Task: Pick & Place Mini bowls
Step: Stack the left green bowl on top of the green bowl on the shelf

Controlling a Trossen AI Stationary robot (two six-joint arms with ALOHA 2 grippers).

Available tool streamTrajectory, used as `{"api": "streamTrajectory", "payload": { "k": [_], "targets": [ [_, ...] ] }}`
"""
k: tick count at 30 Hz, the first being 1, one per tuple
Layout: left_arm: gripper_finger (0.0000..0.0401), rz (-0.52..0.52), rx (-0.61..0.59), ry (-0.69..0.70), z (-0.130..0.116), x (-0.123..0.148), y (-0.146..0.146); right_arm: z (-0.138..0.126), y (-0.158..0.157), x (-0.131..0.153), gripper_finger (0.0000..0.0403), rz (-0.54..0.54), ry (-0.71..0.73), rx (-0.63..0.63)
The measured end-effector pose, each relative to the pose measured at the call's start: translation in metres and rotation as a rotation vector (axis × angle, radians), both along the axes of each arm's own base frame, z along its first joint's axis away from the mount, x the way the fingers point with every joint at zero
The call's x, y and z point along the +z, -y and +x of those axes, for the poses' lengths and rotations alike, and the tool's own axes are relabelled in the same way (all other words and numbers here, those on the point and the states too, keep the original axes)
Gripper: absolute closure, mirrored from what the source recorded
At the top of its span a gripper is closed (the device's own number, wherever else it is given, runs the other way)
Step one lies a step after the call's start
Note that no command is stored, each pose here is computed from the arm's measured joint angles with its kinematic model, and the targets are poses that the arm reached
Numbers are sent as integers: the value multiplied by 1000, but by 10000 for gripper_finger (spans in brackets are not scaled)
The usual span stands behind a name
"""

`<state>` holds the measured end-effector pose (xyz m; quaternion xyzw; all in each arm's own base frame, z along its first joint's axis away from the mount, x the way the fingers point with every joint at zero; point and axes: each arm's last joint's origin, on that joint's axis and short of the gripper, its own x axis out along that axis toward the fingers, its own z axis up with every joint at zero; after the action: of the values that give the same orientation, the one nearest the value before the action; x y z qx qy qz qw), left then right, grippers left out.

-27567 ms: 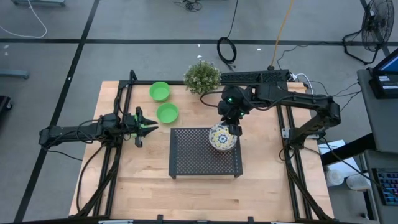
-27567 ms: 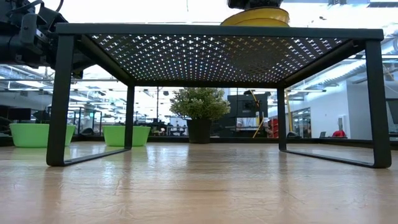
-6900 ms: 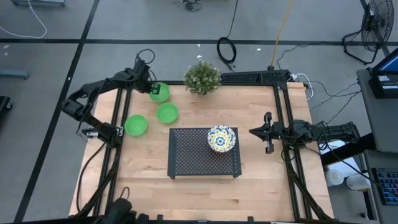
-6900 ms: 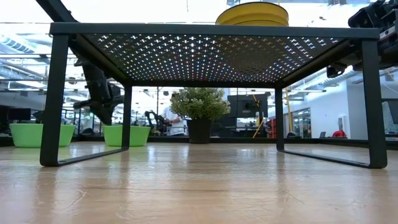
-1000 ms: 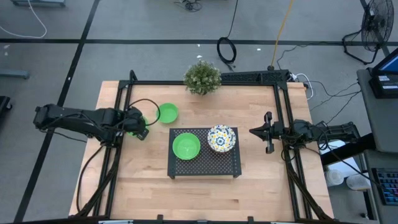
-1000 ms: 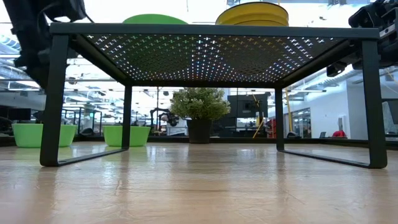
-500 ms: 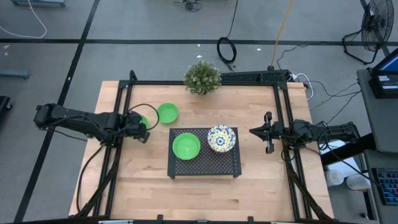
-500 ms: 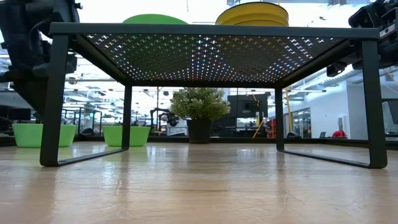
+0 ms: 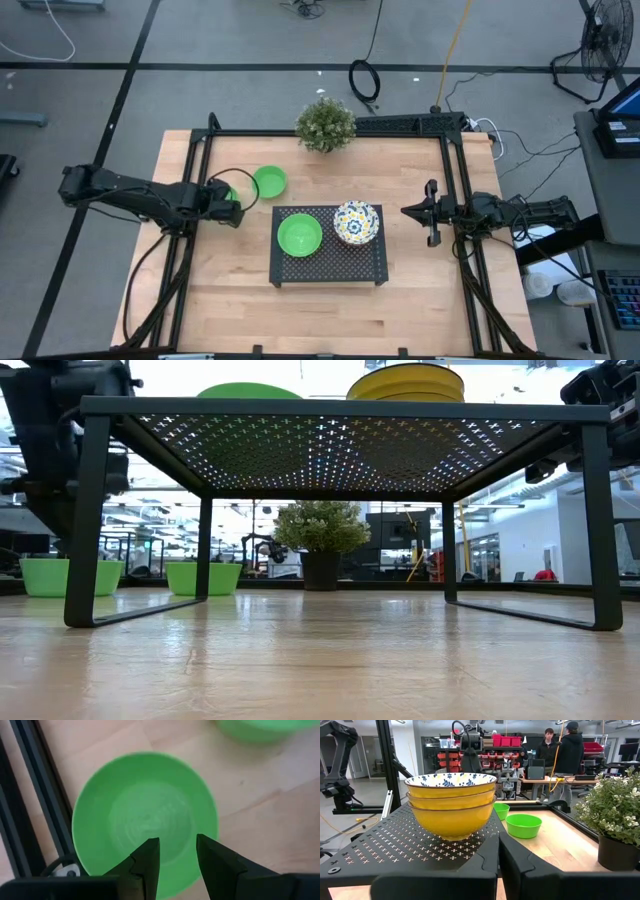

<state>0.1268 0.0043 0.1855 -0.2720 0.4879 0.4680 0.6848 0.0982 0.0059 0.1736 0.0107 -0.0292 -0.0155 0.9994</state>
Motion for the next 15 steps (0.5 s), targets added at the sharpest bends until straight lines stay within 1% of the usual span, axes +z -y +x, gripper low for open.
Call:
{"api": "streamTrajectory", "payload": {
  "k": [4,7,11,15],
  "targets": [
    [268,-9,-12,-81,6,-9,1,0,0,0,403,0,0,0],
    [268,-27,-46,-97,11,-12,1,0,0,0,403,0,0,0],
    [268,-44,-101,-45,20,-14,2,0,0,0,403,0,0,0],
    [268,-66,-193,31,30,-13,4,0,0,0,403,0,0,0]
  ]
}}
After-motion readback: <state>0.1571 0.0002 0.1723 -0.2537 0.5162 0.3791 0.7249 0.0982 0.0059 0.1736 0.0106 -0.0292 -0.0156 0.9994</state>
